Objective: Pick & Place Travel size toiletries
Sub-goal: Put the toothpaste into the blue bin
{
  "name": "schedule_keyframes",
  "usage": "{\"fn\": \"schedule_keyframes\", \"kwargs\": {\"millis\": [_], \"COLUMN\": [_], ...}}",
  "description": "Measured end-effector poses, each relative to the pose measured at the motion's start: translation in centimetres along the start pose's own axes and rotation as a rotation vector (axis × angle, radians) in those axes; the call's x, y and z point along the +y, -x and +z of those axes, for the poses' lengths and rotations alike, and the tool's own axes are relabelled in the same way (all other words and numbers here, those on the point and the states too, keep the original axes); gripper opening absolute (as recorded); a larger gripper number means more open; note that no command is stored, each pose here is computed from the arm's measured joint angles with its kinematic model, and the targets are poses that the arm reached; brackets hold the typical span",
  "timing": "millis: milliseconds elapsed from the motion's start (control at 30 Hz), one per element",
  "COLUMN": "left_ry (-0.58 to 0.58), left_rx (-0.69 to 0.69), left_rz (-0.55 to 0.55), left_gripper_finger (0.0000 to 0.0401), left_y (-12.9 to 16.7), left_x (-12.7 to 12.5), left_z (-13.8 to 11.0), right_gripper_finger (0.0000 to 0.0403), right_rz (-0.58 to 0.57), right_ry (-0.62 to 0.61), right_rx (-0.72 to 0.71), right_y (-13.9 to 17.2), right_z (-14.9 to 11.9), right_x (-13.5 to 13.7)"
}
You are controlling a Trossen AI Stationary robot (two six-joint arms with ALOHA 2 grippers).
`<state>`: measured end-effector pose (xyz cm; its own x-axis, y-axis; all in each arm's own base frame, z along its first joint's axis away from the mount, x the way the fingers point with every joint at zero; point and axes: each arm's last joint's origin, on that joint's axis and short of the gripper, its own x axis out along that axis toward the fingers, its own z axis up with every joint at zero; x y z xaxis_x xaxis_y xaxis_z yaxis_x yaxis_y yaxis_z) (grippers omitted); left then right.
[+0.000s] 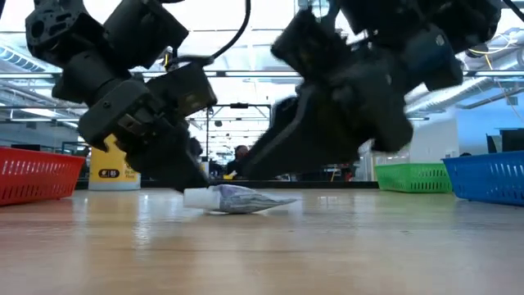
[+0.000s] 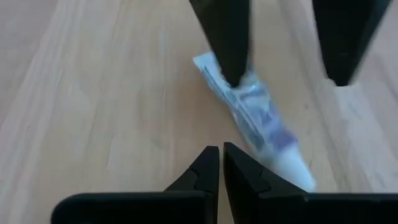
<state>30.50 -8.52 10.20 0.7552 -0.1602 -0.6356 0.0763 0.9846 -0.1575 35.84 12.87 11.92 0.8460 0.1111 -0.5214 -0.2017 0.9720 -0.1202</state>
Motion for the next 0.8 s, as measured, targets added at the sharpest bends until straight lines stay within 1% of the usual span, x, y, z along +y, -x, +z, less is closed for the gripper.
{"fn": "schedule_keyframes", "kwargs": {"millis": [100, 233, 300, 467, 800], "left_ry": [0.028, 0.035, 0.027, 0.023, 0.024], "left_rx": [0.077, 0.121, 0.12, 0.117, 0.118], "left_rz": [0.046, 0.183, 0.228, 0.237, 0.237], "left_gripper_finger": [0.0021, 0.0021, 0.0021, 0.0021, 0.0021], "left_y": [0.7, 1.6, 1.7, 1.7, 1.7], "left_x": [0.0, 0.0, -0.1, -0.1, -0.1], "left_z": [-0.4, -0.7, -0.8, -0.8, -0.9], "right_gripper_finger": [0.0293, 0.0282, 0.0276, 0.0264, 0.0233], "right_rz": [-0.059, -0.042, -0.044, 0.013, 0.014], "right_ry": [0.009, 0.017, 0.012, 0.021, 0.04], "right_rx": [0.023, -0.033, -0.043, -0.061, -0.053], "right_y": [-0.5, -0.9, -1.2, -2.1, -2.1], "right_z": [-0.8, -0.6, -0.8, -1.6, -1.7], "right_x": [0.0, -0.1, -0.2, -0.5, -0.5]}}
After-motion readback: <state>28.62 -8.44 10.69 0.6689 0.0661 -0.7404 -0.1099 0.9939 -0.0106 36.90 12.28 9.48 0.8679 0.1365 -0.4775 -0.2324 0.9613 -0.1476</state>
